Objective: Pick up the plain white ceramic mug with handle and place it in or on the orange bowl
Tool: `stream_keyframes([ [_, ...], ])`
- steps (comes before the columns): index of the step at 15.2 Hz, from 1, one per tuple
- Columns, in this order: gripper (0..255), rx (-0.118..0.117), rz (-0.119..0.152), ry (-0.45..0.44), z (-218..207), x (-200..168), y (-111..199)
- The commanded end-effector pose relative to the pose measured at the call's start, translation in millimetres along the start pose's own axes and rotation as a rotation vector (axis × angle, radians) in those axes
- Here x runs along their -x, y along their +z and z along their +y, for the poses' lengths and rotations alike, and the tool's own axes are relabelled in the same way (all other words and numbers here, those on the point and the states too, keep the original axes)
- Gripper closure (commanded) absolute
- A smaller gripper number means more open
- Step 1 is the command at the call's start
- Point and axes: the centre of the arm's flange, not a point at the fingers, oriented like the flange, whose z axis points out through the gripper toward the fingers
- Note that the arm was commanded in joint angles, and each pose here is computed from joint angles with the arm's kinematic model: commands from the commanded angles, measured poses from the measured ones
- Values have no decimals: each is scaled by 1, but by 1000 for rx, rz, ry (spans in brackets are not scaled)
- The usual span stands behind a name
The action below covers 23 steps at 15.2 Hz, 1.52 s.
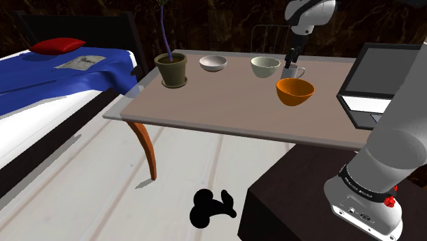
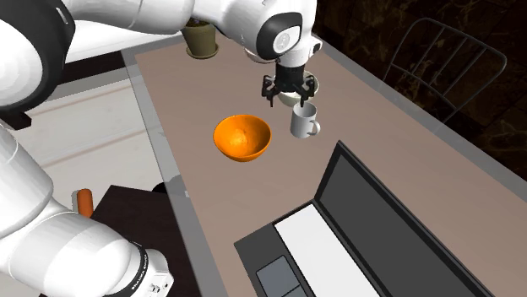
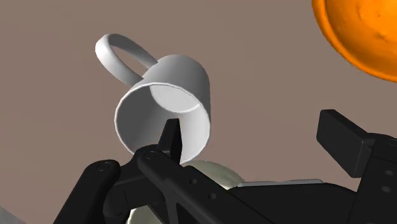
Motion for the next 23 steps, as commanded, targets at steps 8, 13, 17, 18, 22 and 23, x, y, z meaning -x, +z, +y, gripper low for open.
stream_keyframes([
  [8,0,-6,17,3,27,-9,43],
  [13,0,-6,17,3,27,-9,51],
  [17,0,-6,17,3,27,-9,51],
  [18,255,-6,17,3,27,-9,51],
  [22,255,-6,17,3,27,-9,51],
  [23,255,-6,17,3,27,-9,51],
])
